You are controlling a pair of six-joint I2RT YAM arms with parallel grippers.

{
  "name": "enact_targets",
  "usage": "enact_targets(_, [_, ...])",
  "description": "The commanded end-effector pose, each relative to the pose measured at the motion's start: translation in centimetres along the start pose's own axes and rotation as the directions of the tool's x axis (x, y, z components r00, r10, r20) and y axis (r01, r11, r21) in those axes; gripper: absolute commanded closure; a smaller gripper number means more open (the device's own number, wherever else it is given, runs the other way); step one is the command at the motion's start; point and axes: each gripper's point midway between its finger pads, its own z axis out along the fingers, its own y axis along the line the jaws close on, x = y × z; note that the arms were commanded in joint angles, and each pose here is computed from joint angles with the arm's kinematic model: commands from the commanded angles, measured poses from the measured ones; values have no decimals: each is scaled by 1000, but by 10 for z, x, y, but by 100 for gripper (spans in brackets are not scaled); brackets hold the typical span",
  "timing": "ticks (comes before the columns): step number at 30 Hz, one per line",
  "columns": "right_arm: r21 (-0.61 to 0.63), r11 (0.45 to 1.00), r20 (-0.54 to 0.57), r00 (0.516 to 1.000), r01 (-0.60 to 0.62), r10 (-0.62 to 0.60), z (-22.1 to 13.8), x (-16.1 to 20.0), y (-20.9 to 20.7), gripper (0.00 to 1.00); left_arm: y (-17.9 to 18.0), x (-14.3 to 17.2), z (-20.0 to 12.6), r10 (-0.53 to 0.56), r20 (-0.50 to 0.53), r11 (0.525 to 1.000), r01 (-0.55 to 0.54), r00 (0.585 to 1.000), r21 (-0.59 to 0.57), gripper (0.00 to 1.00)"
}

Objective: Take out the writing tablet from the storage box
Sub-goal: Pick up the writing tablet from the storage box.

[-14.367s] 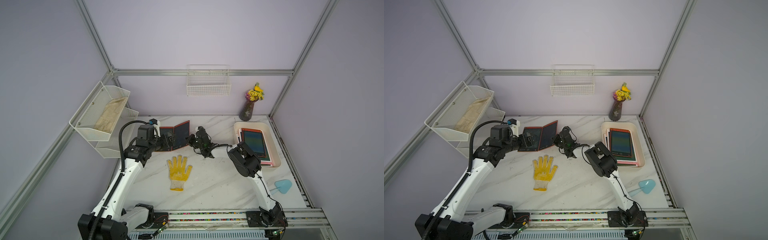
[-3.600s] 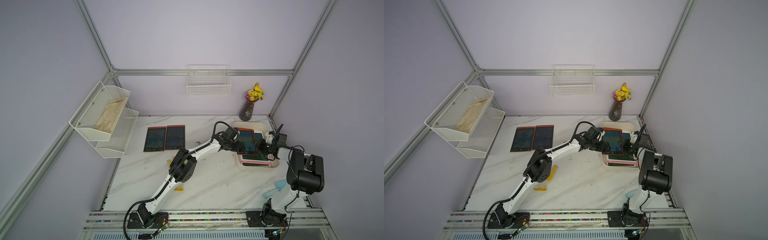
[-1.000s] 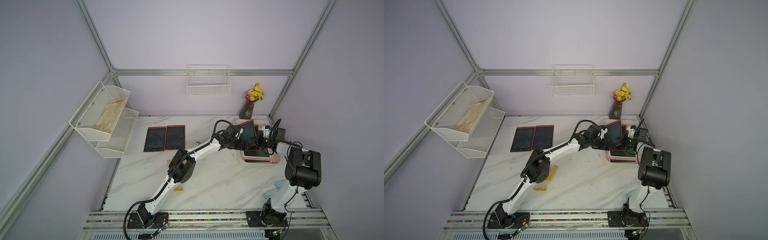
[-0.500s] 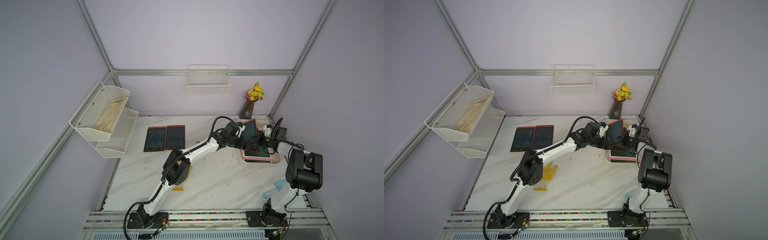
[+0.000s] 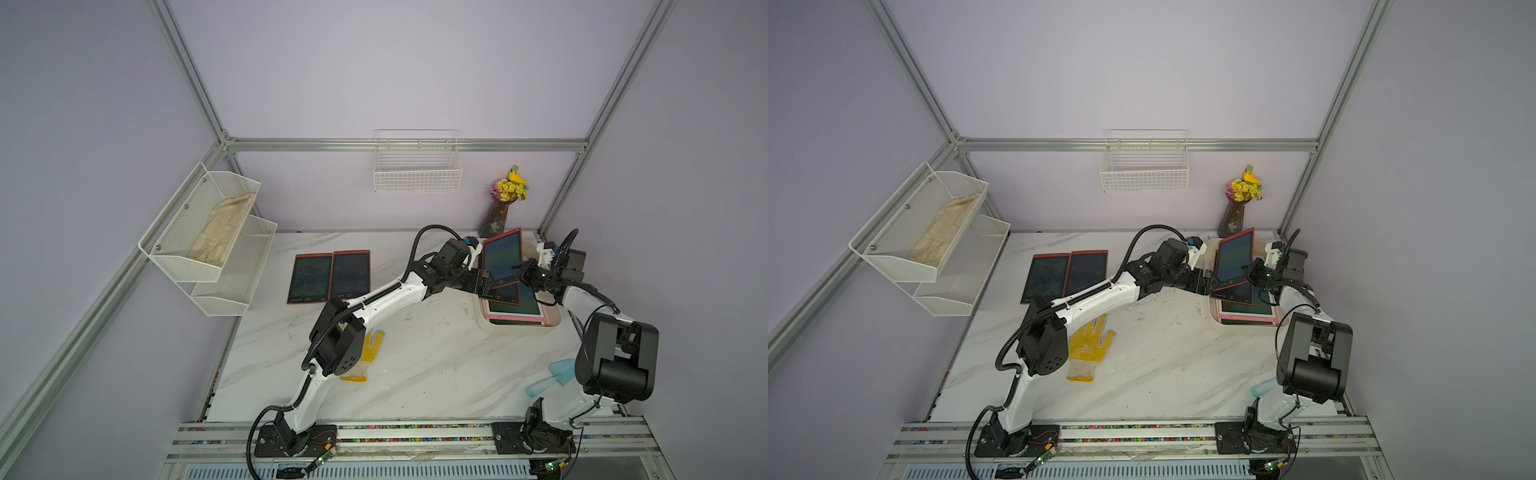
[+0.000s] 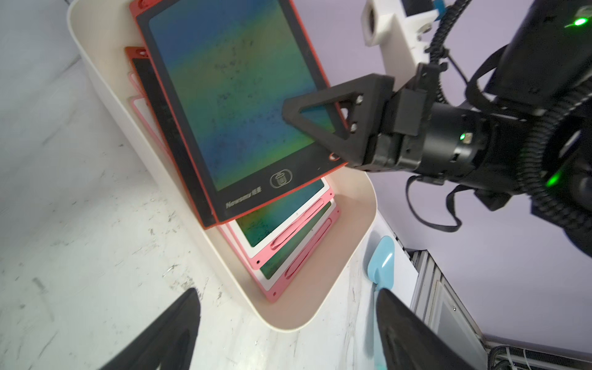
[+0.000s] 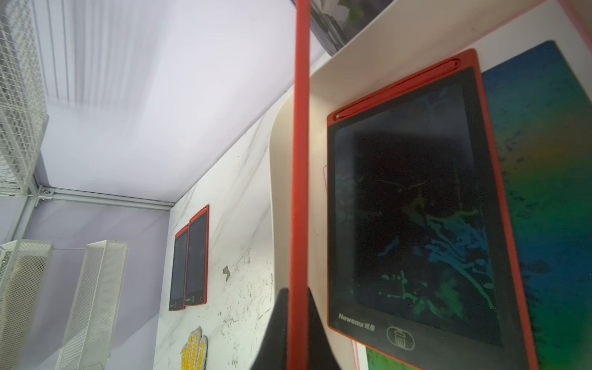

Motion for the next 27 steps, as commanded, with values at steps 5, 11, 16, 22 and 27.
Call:
enact_targets(5, [-29,999,82,996,37,-34,-30,-18,35,100,13,-18,-61,62,84,992,-52,995,-112,15])
enact_targets(11, [-20,998,122,990,68,-65,-52,-24,54,100,32,-12,-97,68,104,979,-47,992,-198,15])
enact_targets(16, [-35,995,157,983,97,-91,-75,-27,79,100,48,-1,-129,82,104,959,-50,991,-280,15])
enact_targets(22, [-70,990,177,978,122,-108,-91,-20,112,100,65,7,-168,86,125,935,-36,988,-353,15])
enact_targets(27, [-108,982,172,976,153,-133,-82,-2,156,100,81,17,-198,74,142,916,-11,987,-402,14])
